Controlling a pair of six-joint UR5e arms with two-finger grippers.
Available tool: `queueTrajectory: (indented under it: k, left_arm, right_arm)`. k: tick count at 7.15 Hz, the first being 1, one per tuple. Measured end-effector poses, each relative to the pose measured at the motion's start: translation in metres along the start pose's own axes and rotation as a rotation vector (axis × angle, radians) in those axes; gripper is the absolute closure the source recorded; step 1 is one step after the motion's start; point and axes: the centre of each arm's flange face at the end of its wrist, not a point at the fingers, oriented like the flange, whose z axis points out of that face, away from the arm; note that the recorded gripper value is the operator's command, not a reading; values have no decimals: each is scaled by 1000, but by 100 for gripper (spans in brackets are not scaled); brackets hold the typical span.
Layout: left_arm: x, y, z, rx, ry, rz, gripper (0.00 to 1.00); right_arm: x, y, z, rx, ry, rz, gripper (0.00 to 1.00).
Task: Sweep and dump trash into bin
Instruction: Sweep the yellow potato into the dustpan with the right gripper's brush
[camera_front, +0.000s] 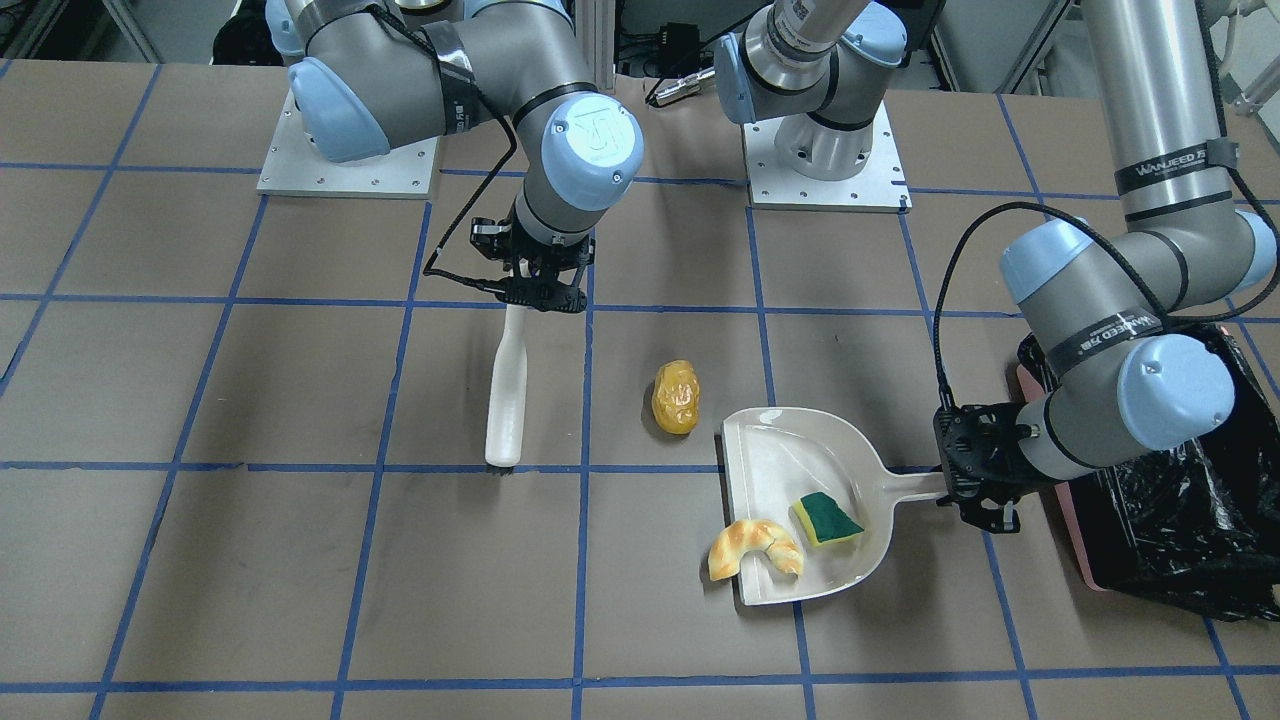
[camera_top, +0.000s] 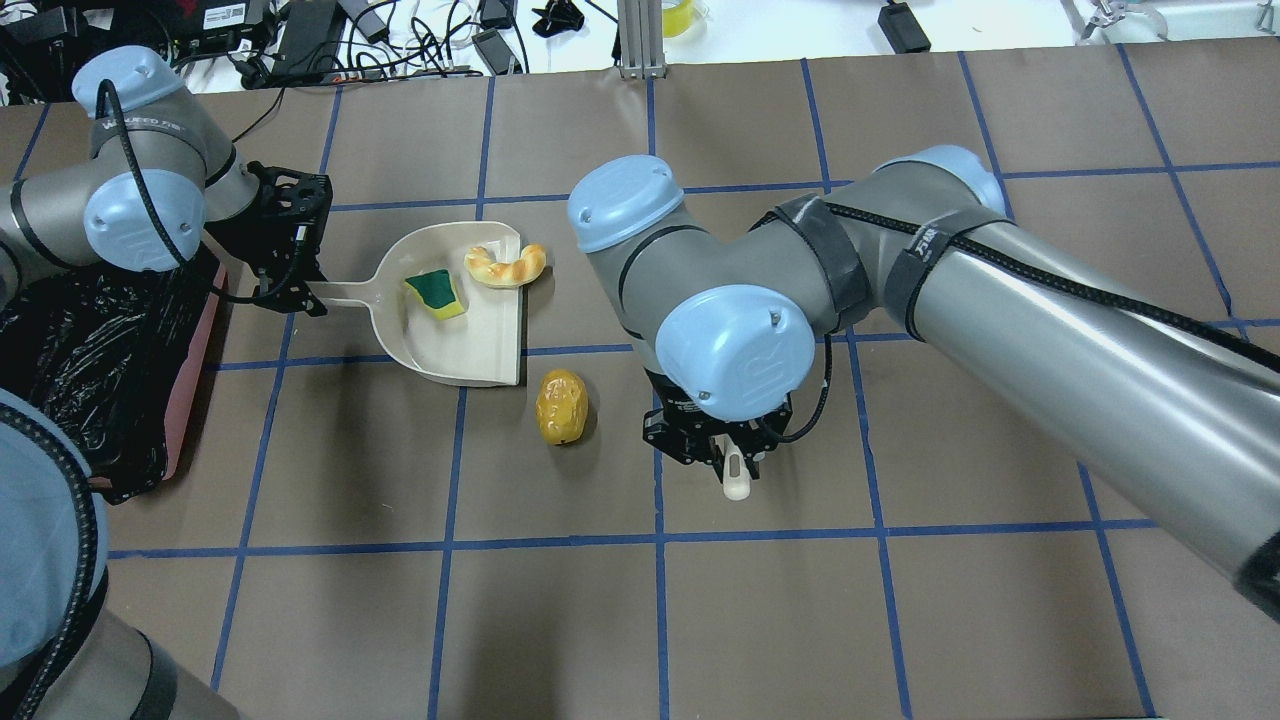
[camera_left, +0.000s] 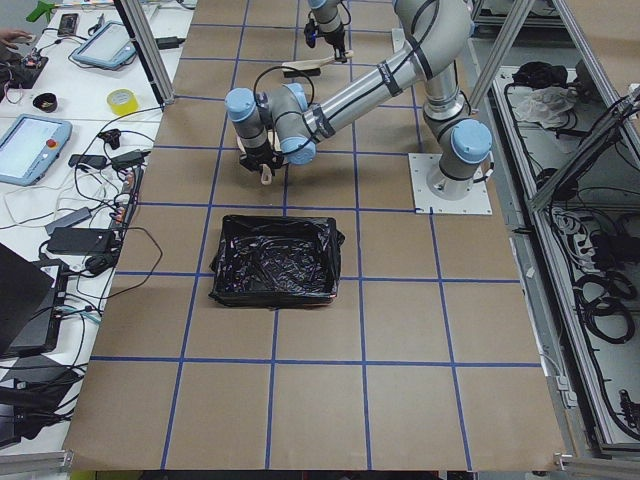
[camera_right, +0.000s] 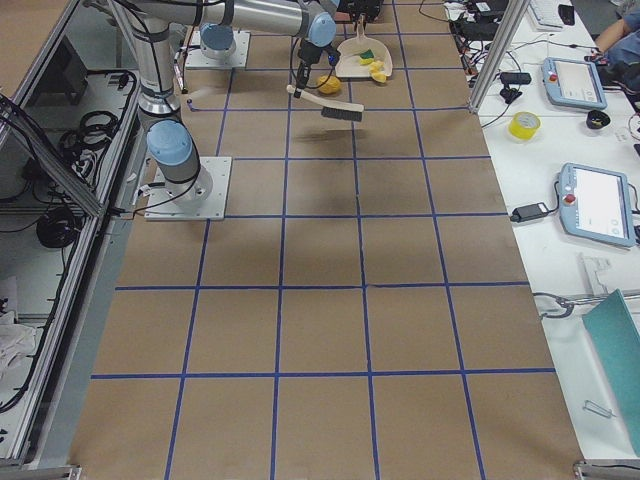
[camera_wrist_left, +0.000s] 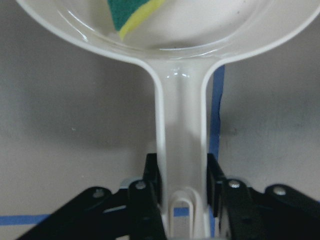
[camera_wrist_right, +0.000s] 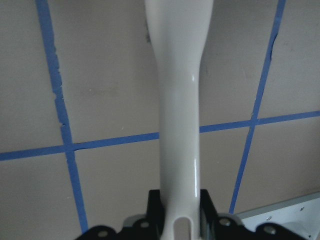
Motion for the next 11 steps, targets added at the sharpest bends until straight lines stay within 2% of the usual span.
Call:
queueTrajectory:
  k: [2, 5, 7, 9, 11]
  left_arm:
    - [28, 5, -10, -34, 12, 57, 100]
    - [73, -7, 12, -56, 23, 78, 100]
    - [89, -12, 22, -65, 14, 80, 100]
    - [92, -13, 24, -68, 7, 80, 100]
    - [92, -12, 22, -76, 3, 77, 100]
  right_arm:
    - [-29, 22, 3, -4, -5, 22, 100]
    - [-69, 56, 11, -30, -25, 76, 100]
    - [-85, 69, 10, -36, -65, 91, 100]
    - [-102, 70, 11, -49, -135, 129, 100]
    - [-121, 66, 18, -50, -174, 156, 100]
